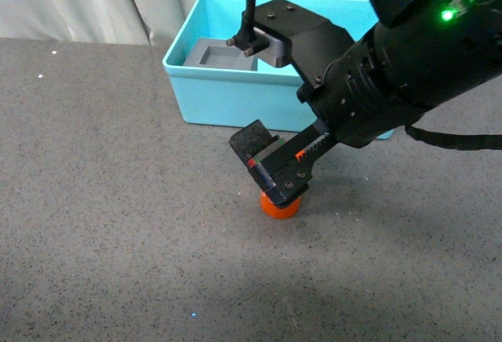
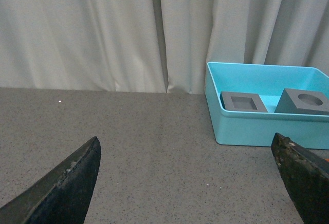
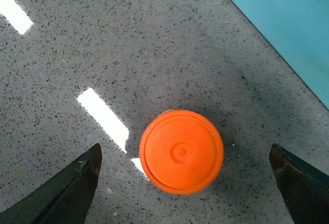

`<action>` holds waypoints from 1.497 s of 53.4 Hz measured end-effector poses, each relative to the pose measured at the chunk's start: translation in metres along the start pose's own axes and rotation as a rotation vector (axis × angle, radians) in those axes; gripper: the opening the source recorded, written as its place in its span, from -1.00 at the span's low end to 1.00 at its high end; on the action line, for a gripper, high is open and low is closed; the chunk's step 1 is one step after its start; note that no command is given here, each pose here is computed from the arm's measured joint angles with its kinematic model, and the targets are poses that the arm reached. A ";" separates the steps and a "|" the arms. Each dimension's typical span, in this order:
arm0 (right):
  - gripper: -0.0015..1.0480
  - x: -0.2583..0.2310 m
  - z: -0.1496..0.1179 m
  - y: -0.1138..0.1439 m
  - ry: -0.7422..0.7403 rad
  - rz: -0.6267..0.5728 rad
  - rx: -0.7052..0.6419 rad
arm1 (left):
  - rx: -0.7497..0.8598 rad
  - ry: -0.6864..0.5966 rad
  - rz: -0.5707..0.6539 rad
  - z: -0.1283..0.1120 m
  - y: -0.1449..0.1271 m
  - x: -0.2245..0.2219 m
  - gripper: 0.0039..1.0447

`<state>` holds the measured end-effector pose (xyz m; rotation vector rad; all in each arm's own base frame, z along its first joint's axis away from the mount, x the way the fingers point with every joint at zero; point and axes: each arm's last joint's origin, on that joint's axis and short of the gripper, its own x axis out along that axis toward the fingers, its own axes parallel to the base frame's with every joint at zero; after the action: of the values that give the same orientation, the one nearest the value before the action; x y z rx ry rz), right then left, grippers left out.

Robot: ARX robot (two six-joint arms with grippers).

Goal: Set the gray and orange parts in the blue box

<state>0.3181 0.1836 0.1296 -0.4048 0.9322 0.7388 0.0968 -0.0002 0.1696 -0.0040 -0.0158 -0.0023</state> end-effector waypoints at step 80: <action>-0.14 0.045 0.123 -0.108 -0.044 -0.088 0.201 | 0.000 0.001 0.000 0.000 0.000 0.000 0.88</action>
<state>0.4844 0.2019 0.1600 -0.2498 0.9316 0.5656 0.0968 -0.0002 0.1696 -0.0040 -0.0151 -0.0023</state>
